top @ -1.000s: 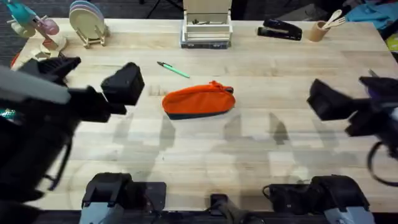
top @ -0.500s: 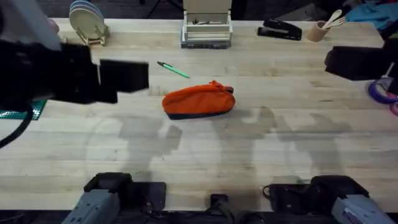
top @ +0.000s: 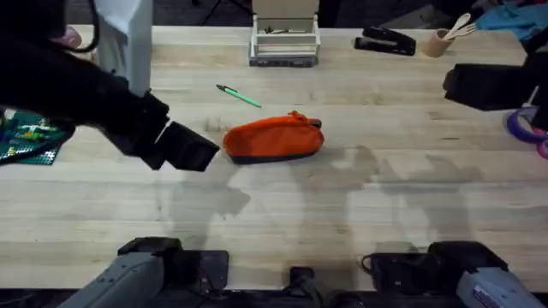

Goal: Unzip the bag, pick up the pens from the table one at a time and place them inside, then zip the bag closed.

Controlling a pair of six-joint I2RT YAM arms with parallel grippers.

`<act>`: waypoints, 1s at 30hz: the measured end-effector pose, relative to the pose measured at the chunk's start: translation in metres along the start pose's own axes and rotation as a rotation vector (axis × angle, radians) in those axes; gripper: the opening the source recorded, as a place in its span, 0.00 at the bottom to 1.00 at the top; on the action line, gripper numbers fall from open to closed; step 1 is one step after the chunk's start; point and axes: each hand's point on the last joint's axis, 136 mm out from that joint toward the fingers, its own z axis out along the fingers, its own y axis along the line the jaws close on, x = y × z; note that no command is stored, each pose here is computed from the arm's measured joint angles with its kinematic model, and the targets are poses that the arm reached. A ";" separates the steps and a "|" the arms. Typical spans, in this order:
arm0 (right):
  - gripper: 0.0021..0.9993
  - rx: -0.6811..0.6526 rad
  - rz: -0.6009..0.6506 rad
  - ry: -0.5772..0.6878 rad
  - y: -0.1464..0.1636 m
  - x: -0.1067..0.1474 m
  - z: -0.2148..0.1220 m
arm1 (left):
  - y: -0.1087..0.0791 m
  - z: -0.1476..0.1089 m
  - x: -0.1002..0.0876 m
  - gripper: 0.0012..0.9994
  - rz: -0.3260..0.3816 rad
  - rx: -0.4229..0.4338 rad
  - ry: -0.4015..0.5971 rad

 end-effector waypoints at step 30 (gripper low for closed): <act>1.00 0.000 0.001 0.000 0.000 0.000 0.000 | 0.042 0.114 -0.041 1.00 0.250 0.253 0.083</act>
